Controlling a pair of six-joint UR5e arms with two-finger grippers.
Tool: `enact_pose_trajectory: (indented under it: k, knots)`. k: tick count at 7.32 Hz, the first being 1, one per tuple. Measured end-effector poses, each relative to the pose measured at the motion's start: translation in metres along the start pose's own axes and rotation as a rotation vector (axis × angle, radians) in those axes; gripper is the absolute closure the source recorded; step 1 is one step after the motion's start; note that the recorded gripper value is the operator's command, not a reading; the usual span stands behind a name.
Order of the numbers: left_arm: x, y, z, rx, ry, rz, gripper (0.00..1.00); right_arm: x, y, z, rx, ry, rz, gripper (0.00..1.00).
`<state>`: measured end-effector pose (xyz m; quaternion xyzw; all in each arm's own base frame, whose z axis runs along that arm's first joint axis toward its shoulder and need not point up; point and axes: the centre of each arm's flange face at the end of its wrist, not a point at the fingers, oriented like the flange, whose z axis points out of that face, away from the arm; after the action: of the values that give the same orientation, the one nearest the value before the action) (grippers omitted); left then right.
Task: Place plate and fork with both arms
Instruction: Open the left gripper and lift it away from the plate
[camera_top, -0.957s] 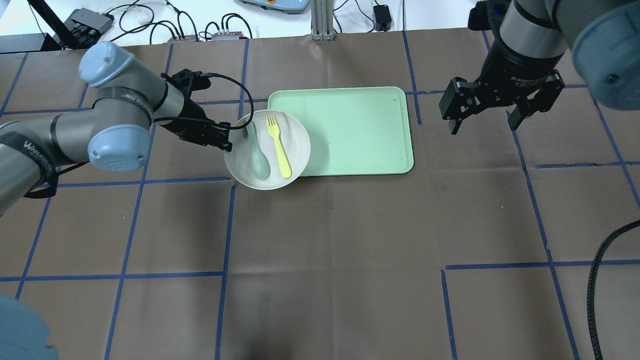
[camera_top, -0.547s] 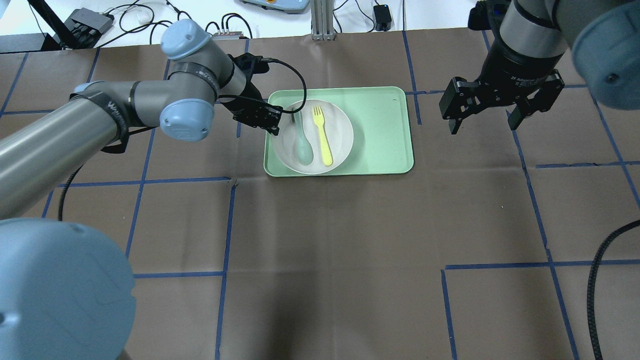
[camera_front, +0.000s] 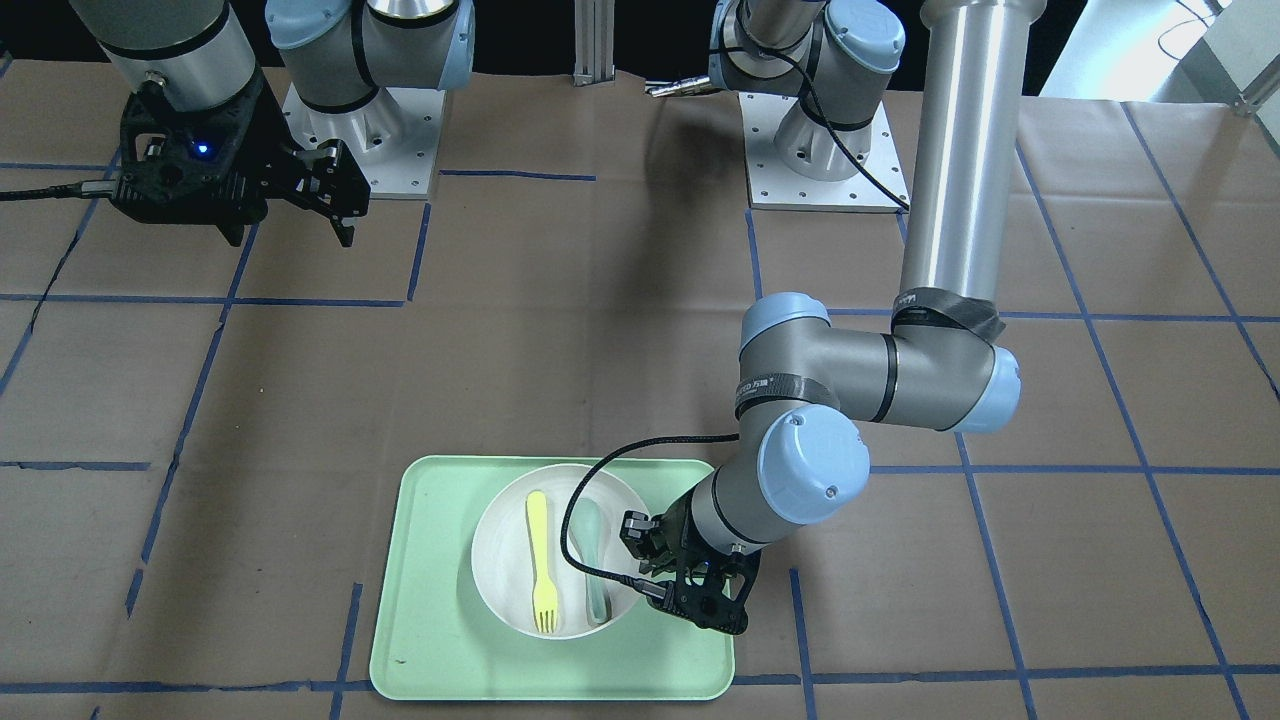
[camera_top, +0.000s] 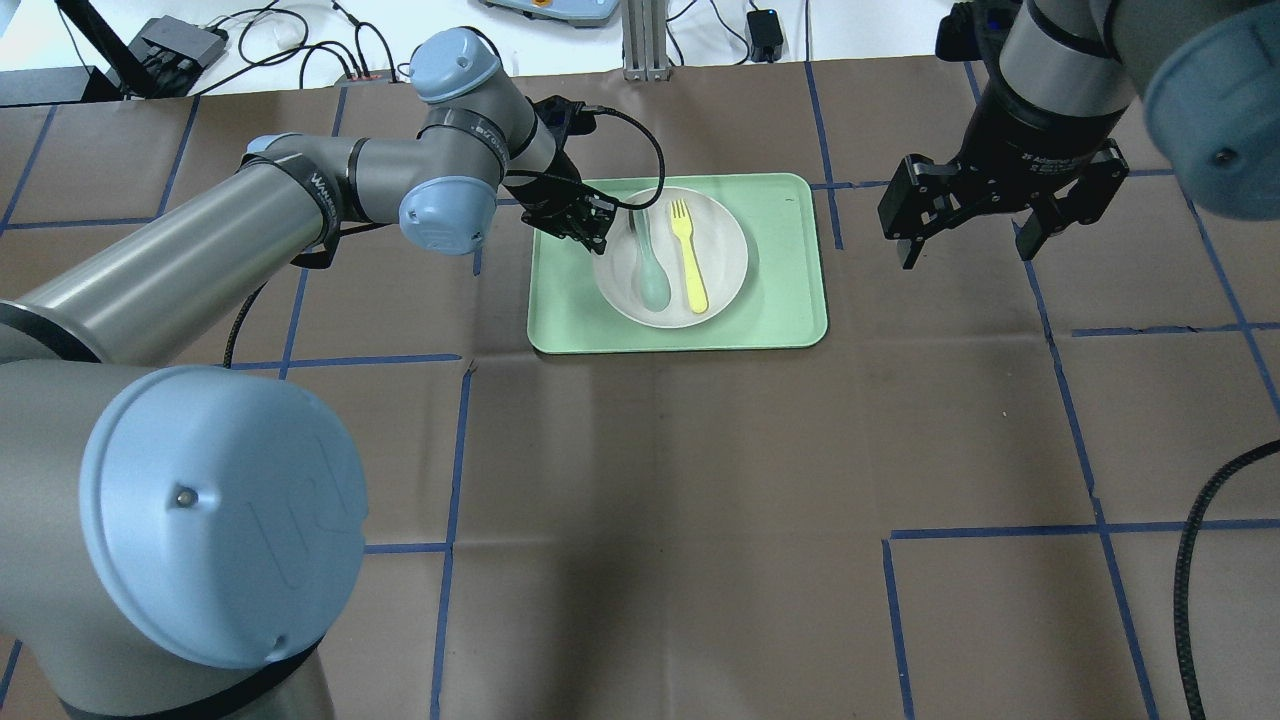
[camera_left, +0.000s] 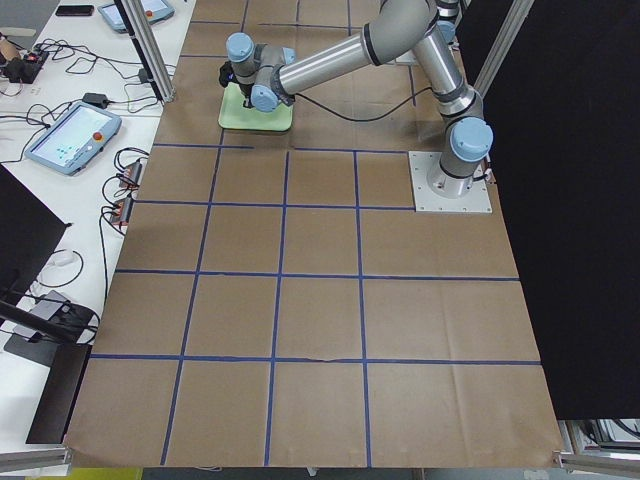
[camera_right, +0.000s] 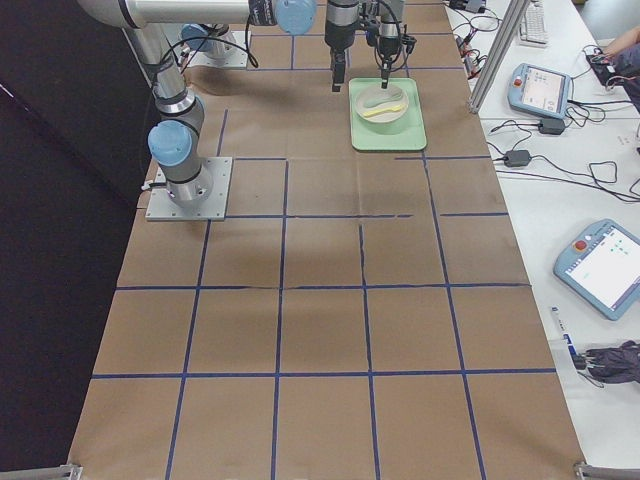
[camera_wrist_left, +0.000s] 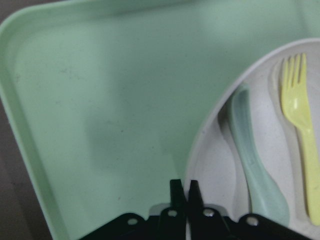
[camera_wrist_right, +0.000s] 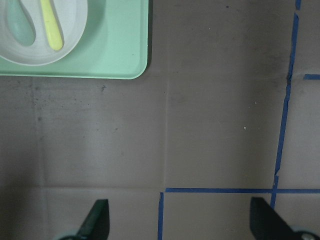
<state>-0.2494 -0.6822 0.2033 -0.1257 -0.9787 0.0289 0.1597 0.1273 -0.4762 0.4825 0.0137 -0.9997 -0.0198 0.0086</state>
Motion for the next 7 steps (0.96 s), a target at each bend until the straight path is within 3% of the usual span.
enact_pose_trajectory:
  k: [1,2,3,5,7]
  knots:
    - [-0.001,-0.005,0.002,0.005,-0.001,-0.001,0.60,0.000,0.000,0.000,0.000,0.000,0.000,0.00]
    - [-0.002,-0.008,0.004,0.009,-0.003,-0.001,0.13,0.000,0.000,0.000,0.000,0.000,0.000,0.00]
    - [-0.003,-0.010,0.004,0.010,-0.004,-0.001,0.00,0.000,0.000,0.000,0.000,0.000,0.000,0.00]
    - [0.004,-0.007,-0.008,0.002,-0.006,-0.034,0.00,0.000,0.000,0.000,0.000,0.000,0.000,0.00]
    - [0.022,0.010,-0.065,-0.024,-0.067,-0.081,0.00,0.000,0.000,0.000,0.000,0.000,0.000,0.00]
